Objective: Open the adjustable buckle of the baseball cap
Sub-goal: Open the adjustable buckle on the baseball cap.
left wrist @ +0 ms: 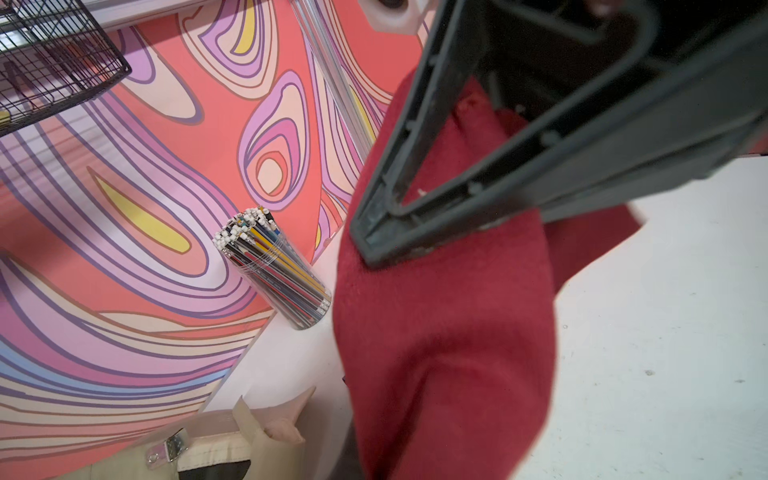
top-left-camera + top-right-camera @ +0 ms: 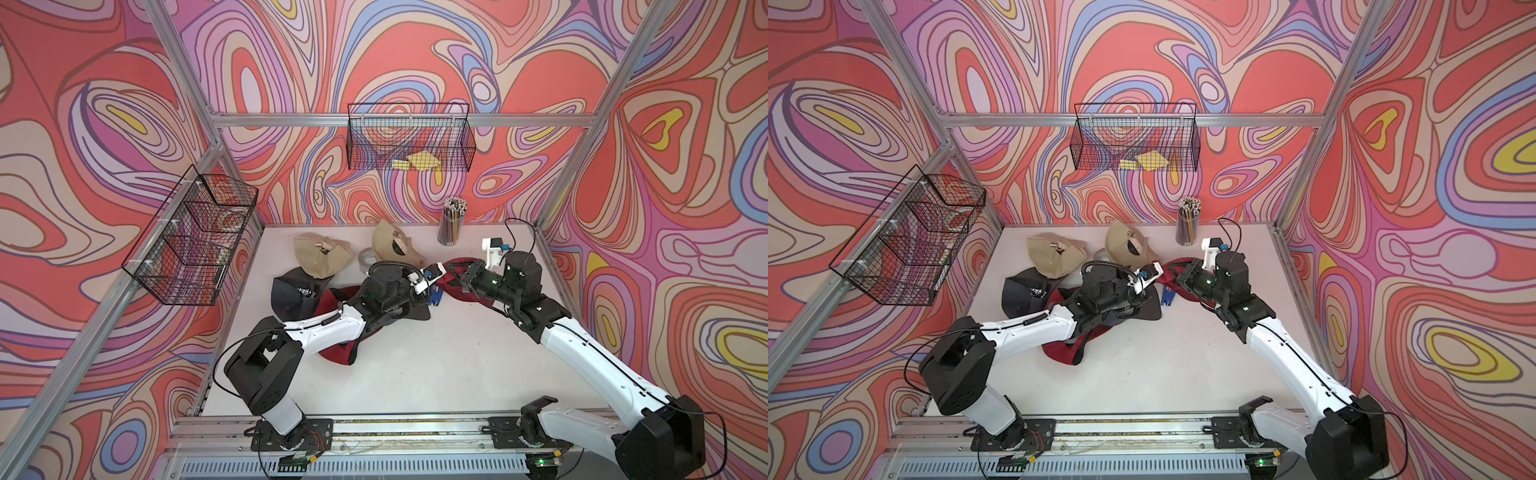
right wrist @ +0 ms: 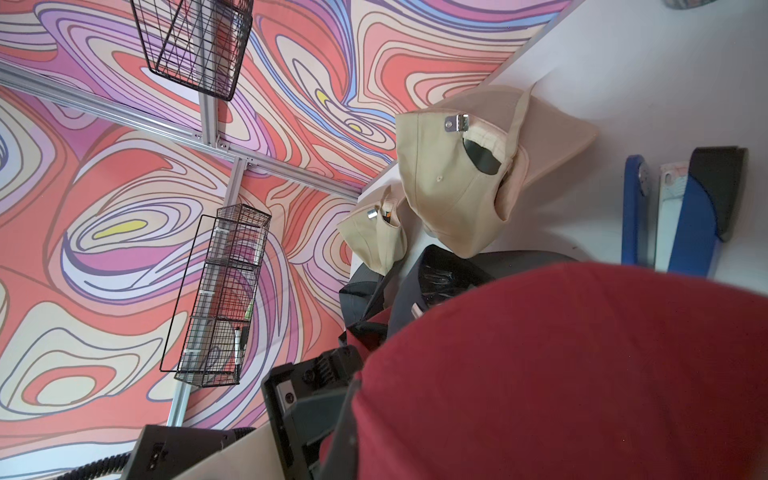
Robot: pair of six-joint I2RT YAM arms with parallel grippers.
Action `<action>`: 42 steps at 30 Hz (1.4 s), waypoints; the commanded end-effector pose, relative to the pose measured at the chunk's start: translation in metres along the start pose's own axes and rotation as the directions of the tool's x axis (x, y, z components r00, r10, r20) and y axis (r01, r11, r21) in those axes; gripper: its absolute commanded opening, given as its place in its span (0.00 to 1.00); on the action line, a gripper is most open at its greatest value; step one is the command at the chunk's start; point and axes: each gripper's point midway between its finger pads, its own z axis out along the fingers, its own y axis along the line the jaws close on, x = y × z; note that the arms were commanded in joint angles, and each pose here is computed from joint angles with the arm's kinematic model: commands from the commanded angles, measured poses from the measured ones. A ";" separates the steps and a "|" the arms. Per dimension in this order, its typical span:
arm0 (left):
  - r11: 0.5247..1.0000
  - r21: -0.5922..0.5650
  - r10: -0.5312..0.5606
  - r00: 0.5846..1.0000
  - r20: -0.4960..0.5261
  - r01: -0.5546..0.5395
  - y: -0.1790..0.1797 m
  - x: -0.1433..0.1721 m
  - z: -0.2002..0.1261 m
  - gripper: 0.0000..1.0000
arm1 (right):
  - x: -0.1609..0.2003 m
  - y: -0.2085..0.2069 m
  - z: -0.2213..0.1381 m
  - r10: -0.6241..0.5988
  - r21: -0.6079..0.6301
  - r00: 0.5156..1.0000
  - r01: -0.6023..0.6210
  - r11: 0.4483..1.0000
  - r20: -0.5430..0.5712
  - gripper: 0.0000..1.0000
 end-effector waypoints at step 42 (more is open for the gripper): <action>0.749 -0.219 -0.630 0.774 0.057 0.626 0.040 0.006 -0.046 0.00 | -0.054 -0.040 -0.042 -0.375 0.292 0.917 0.324 0.900 0.136 0.69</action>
